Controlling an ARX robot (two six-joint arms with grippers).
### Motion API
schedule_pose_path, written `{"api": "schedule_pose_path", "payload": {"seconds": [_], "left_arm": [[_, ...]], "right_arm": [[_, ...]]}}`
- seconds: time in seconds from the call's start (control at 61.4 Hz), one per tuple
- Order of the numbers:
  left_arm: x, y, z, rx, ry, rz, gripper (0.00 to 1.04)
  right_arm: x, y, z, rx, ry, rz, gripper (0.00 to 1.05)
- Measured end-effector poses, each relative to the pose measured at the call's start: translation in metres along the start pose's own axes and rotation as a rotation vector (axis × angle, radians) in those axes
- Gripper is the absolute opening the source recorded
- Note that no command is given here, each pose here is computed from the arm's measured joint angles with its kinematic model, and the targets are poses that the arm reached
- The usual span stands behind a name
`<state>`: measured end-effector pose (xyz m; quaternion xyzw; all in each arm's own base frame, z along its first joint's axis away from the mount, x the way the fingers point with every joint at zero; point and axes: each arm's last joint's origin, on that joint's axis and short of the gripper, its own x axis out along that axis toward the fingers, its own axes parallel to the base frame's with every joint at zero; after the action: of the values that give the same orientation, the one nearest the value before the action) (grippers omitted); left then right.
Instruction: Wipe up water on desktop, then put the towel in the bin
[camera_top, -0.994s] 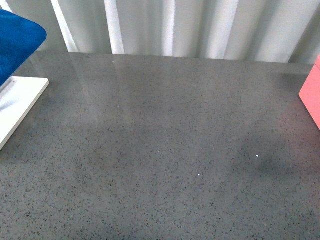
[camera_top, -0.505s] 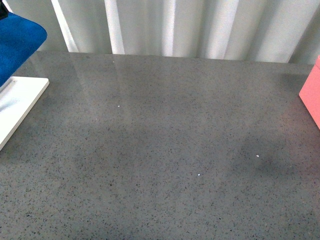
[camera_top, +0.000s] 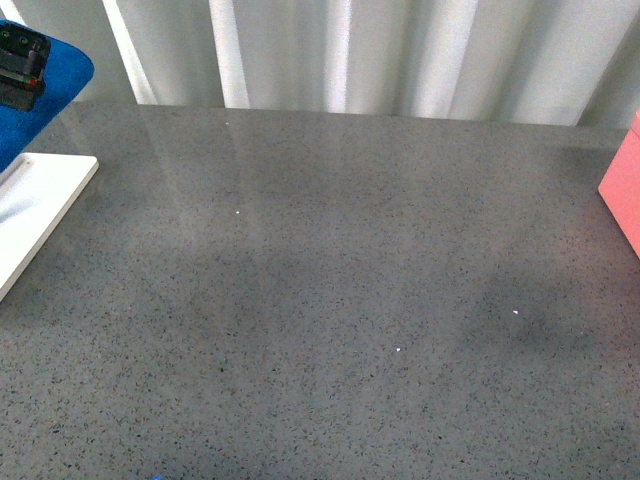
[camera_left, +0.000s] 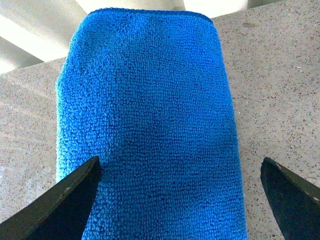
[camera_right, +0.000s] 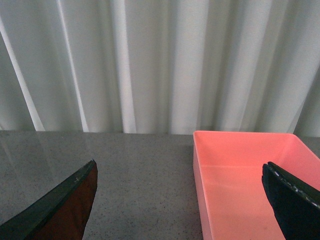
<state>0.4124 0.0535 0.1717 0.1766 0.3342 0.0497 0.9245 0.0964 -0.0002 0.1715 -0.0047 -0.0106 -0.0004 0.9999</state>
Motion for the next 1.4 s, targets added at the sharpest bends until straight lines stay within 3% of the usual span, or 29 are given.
{"api": "schedule_pose_path", "payload": {"seconds": [0.521,0.635,0.831,1.043,1.092,1.401], "left_arm": [[0.012,0.002,-0.013,-0.013,0.036,0.046,0.98],[0.012,0.0,-0.017,-0.005,0.042,0.063,0.83],[0.01,0.001,-0.019,0.001,0.025,0.082,0.44],[0.004,-0.004,-0.024,-0.011,0.016,0.01,0.09],[-0.002,-0.003,-0.02,-0.029,-0.001,-0.012,0.05],[-0.069,-0.008,0.022,-0.091,-0.21,-0.143,0.05]], "right_arm": [[0.0,0.0,0.0,0.0,0.0,0.0,0.98],[0.0,0.0,0.0,0.0,0.0,0.0,0.98],[0.0,0.0,0.0,0.0,0.0,0.0,0.98],[0.0,0.0,0.0,0.0,0.0,0.0,0.98],[0.0,0.0,0.0,0.0,0.0,0.0,0.98],[0.0,0.0,0.0,0.0,0.0,0.0,0.98]]}}
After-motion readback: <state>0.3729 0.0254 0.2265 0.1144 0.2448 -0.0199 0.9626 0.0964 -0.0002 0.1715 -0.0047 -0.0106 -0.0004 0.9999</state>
